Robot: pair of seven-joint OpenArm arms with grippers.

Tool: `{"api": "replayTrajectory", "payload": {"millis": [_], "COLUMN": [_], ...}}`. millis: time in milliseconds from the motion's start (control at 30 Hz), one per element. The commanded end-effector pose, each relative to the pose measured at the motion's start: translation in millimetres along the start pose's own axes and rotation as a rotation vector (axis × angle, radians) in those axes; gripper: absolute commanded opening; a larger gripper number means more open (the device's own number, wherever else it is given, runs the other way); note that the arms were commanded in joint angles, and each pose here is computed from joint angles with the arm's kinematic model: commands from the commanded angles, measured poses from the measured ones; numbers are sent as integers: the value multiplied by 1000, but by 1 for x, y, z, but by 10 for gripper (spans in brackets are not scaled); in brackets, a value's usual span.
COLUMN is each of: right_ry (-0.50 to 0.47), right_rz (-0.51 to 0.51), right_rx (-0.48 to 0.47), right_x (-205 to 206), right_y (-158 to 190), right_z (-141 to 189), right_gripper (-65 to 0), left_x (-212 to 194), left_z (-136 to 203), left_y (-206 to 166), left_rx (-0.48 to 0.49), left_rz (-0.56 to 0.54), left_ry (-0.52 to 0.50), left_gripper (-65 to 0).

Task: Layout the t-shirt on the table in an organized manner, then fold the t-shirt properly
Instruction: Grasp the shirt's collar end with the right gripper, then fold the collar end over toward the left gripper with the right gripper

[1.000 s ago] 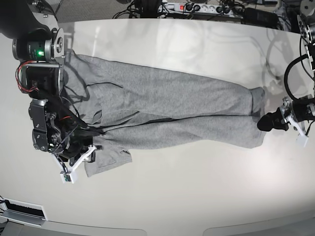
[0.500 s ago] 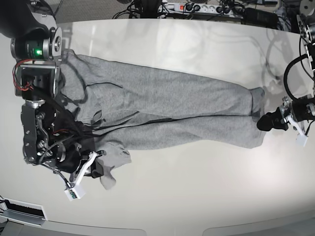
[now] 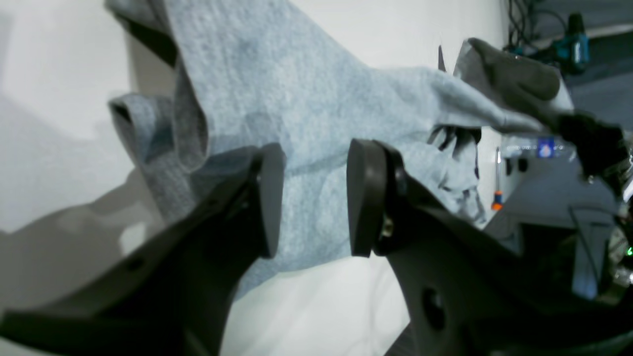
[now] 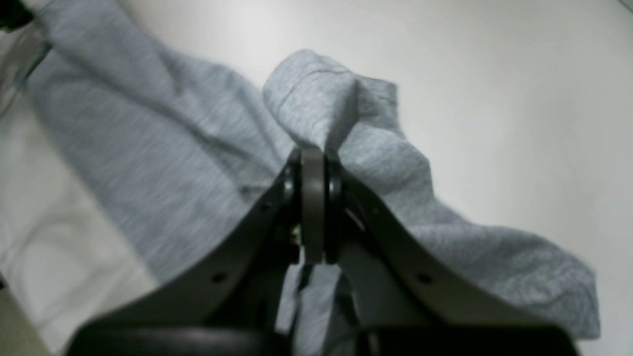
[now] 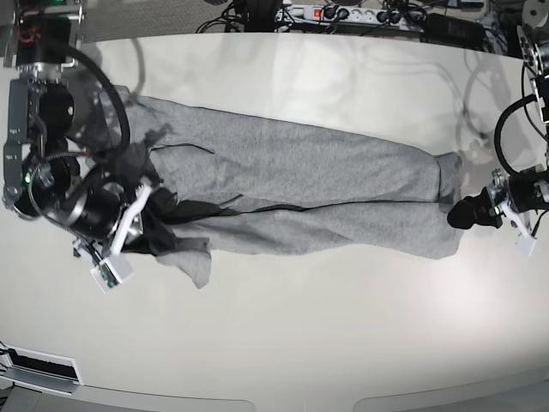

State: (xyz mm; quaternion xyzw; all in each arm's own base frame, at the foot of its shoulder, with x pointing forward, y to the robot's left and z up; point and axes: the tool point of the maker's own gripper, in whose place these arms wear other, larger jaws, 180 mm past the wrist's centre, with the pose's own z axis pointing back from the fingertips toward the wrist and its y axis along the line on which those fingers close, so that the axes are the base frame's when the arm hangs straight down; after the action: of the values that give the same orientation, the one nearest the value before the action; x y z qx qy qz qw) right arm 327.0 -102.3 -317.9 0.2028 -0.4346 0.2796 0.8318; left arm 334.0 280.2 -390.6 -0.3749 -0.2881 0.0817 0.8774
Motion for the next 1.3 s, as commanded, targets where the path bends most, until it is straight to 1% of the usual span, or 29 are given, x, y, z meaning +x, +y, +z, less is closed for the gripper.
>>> {"api": "replayTrajectory", "payload": {"millis": [0, 133, 267, 433, 500, 600, 633, 667, 733, 767, 800, 867, 900, 933, 1000, 1100, 1133, 1167, 1200, 1267], "right_ry": [-64, -52, -17, 61, 91, 102, 104, 109, 139, 164, 193, 238, 242, 230, 177, 67, 33, 7, -14, -23], "right_rz": [38, 99, 103, 75, 81, 100, 107, 109, 101, 88, 84, 99, 101, 98, 77, 21, 2, -8, -20, -53], "right_rx": [8, 29, 66, 66, 51, 14, -3, -16, -48, -86, -130, -203, -218, -208, -151, -2, 28, 38, 22, -59], "right_x": [21, 17, 4, -27, -35, -40, -43, -46, -58, -65, -72, -78, -77, -75, -64, -45, -39, -34, -30, -26], "right_y": [4, 31, 53, 61, 60, 52, 48, 44, 34, 26, 17, 3, 0, 1, 12, 41, 48, 52, 51, 38], "right_z": [9, 28, 39, 41, 42, 41, 40, 39, 36, 36, 37, 41, 43, 43, 41, 36, 35, 33, 30, 23], "right_gripper": [-650, -650, -650, -650, -650, -650, -614, -527, -328, -260, -227, -224, -224, -226, -228, -228, -229, -233, -233, -232], "left_x": [23, 23, 24, 24, 25, 27, 27, 28, 27, 27, 28, 31, 33, 34, 38, 39, 39, 38, 38, 38], "left_z": [9, 9, 9, 9, 9, 9, 9, 9, 10, 11, 13, 16, 18, 19, 22, 25, 26, 26, 26, 26], "left_y": [-6, -6, -6, -7, -7, -10, -10, -11, -10, -10, -9, -8, -7, -7, -7, -6, -6, -6, -6, -6], "left_rx": [-12, -12, -12, -13, -18, -34, -35, -35, -33, -31, -27, -21, -18, -15, -17, -13, -11, -11, -10, -14], "left_rz": [-32, -33, -33, -32, -31, -24, -23, -24, -24, -25, -27, -31, -34, -37, -37, -39, -40, -40, -40, -39], "left_ry": [-54, -55, -56, -58, -64, -76, -77, -77, -76, -74, -74, -77, -80, -82, -91, -91, -88, -86, -84, -84], "left_gripper": [-414, -414, -414, -414, -414, -414, -414, -414, -414, -414, -414, -414, -414, -414, -414, -414, -414, -414, -414, -414]}}
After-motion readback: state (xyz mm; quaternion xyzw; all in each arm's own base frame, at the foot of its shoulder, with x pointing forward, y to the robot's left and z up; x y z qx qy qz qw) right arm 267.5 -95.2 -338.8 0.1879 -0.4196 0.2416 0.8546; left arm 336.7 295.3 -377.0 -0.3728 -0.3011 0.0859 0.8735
